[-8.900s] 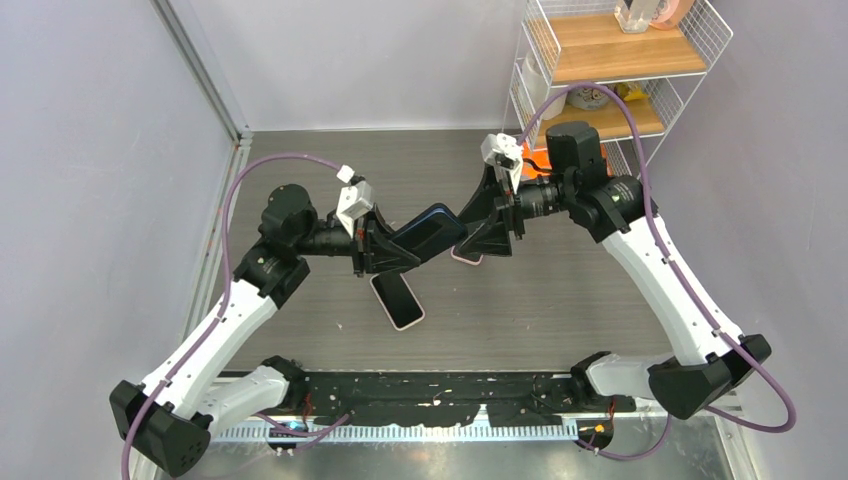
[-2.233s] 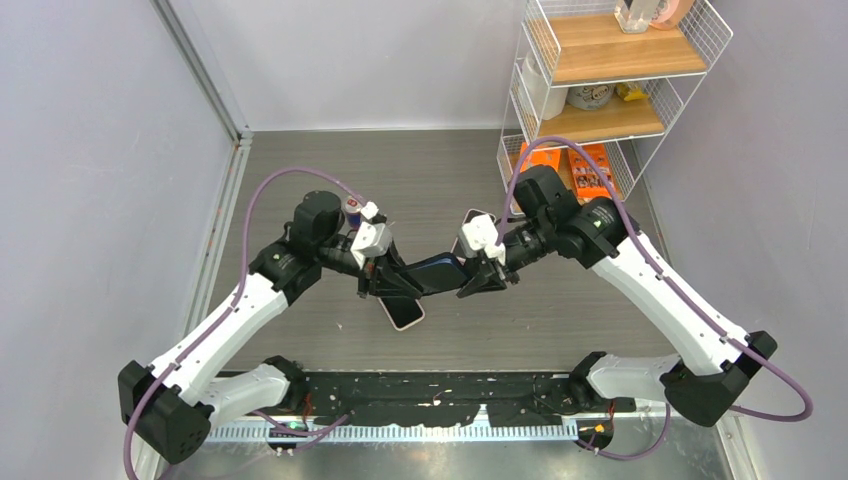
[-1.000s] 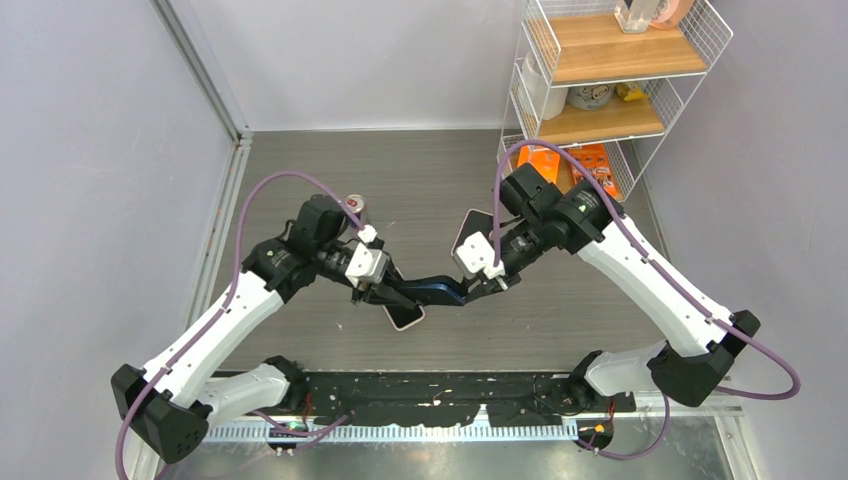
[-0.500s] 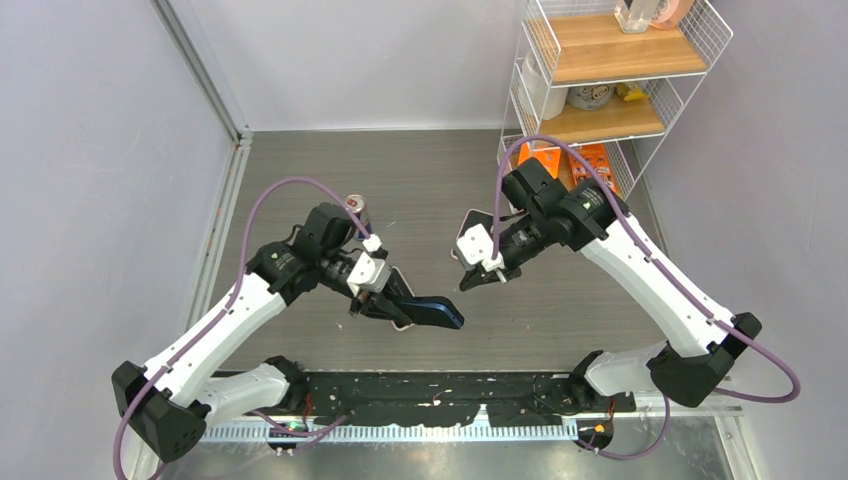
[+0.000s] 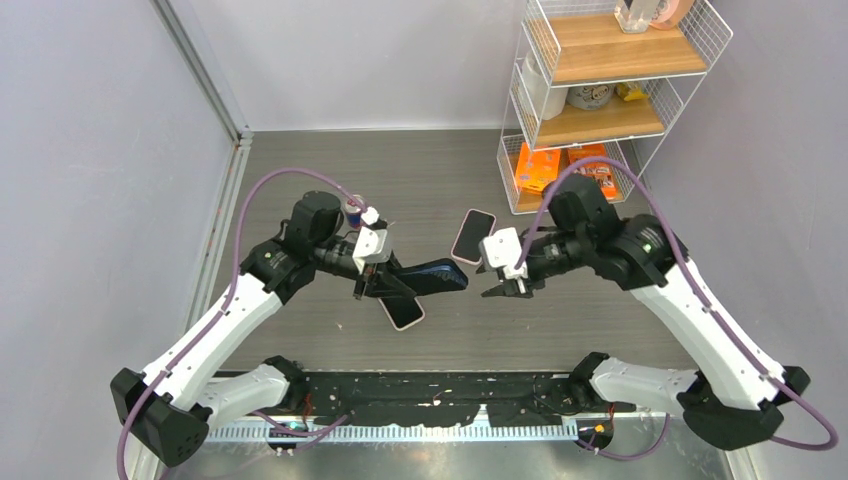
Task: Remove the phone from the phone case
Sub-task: Remove the phone case from the phone.
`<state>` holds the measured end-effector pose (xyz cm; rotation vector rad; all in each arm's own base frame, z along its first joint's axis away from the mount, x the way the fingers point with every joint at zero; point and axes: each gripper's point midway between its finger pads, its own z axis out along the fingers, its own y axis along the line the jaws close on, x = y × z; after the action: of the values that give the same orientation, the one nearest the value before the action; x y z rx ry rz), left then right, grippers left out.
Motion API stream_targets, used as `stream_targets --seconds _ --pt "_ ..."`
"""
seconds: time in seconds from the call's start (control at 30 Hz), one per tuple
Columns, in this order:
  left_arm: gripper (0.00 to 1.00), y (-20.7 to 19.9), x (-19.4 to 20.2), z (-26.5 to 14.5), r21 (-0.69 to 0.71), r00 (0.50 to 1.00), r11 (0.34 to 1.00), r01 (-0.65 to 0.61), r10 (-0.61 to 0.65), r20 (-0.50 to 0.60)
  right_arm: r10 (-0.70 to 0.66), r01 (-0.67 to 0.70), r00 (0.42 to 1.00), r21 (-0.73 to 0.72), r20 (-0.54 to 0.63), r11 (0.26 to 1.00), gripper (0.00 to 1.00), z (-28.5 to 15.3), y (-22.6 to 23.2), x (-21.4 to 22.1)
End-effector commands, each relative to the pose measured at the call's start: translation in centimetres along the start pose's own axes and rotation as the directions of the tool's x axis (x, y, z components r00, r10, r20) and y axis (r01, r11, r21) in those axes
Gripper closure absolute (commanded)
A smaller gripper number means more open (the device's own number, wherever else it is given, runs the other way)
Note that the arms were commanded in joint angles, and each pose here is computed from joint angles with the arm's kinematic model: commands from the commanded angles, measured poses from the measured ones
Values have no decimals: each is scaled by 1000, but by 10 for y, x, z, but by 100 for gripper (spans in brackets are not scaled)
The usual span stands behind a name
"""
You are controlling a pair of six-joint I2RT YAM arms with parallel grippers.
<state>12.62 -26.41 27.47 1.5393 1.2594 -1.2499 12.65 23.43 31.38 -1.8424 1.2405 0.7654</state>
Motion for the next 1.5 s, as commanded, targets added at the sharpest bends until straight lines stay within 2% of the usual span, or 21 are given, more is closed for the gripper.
stream_targets --seconds 0.0,0.23,0.47,1.07,1.47 --pt "100 12 -39 -6 -74 996 996 -50 55 66 13 -17 999 95 40 995 53 -13 -7 -13" --pt "100 15 -34 -5 -88 997 995 -36 42 61 68 -78 983 51 172 996 54 -16 -6 -39" --pt "100 18 -33 -4 -99 997 994 -36 43 64 157 -158 959 -12 237 987 56 -6 -14 -45" --pt "100 26 -32 -5 -143 997 989 -40 49 58 208 -199 938 -60 277 978 61 -5 -11 -44" --pt "100 23 -30 -5 -130 997 991 -38 46 61 196 -197 941 -23 275 980 62 -8 -18 -42"
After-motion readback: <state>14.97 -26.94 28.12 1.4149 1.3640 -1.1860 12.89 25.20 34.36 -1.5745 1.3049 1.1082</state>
